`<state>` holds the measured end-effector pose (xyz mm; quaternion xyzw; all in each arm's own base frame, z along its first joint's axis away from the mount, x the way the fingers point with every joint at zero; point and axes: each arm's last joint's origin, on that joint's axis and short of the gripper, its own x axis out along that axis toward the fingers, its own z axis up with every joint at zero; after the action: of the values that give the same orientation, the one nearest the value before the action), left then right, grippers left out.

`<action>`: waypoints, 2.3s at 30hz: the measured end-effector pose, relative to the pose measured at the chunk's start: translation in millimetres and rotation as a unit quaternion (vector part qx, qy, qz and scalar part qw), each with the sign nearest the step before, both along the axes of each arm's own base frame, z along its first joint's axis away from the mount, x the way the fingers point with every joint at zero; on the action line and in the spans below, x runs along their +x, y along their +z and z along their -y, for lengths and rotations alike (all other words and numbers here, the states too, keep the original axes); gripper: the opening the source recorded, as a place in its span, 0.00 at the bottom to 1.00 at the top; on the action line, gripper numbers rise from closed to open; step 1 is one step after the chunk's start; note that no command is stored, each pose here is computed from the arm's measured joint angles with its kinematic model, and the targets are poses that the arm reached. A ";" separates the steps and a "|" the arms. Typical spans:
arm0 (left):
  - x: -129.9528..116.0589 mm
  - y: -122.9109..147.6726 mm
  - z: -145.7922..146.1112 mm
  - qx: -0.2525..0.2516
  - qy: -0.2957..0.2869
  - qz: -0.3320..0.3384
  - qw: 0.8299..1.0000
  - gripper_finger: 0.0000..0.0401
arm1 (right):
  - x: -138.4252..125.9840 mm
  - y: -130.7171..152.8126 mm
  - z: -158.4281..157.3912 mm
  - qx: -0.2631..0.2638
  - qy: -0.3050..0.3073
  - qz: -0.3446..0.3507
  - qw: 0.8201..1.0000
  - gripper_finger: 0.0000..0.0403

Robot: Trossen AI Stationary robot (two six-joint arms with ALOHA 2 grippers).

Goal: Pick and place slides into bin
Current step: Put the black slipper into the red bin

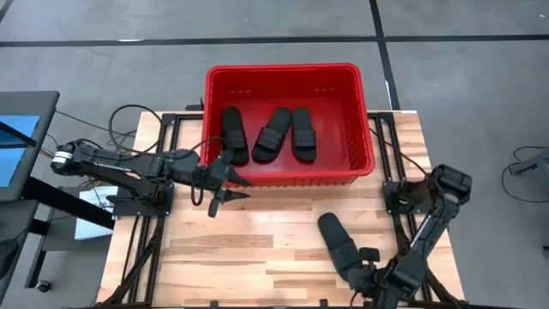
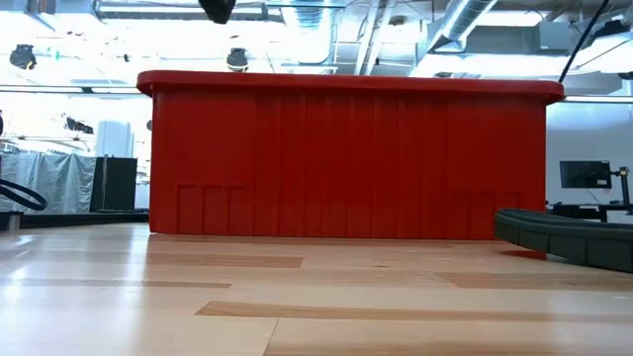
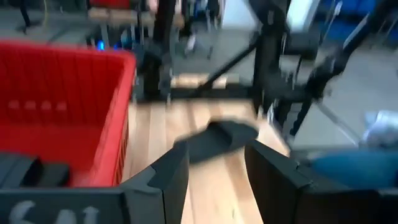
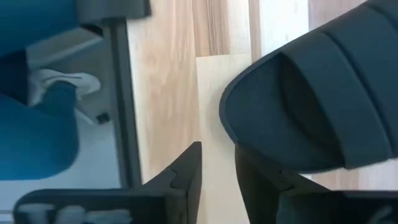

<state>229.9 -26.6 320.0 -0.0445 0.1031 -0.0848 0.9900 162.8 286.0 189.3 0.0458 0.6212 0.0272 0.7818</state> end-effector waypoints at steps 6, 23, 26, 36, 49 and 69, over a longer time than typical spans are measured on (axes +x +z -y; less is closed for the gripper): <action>1.5 6.8 -6.0 -0.028 0.111 0.033 0.993 0.37 | 6.1 -10.7 -0.5 -0.016 0.022 -0.008 1.000 0.28; -6.0 -5.6 -29.6 -0.014 0.278 -0.081 0.957 0.37 | 11.1 -9.8 2.8 -0.018 0.038 -0.010 0.999 0.33; -7.9 -10.3 -30.7 -0.017 0.274 -0.109 0.955 0.37 | 10.9 -9.5 2.8 -0.017 0.038 -0.010 0.999 0.33; -8.1 -10.4 -30.8 -0.019 0.277 -0.110 0.954 0.37 | 10.9 -9.5 2.8 -0.017 0.038 -0.011 0.999 0.33; -8.1 -10.4 -30.7 -0.019 0.277 -0.110 0.954 0.37 | 13.6 -23.9 0.5 -0.041 0.060 -0.021 0.997 0.33; -8.0 -10.6 -30.2 -0.029 0.270 -0.112 0.956 0.37 | 25.6 -66.9 0.4 -0.115 0.073 -0.049 0.989 0.21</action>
<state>221.9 3.6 309.4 -0.1087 0.1947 0.1879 0.9565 188.4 285.6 122.4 -0.0885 0.6592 0.0103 0.7466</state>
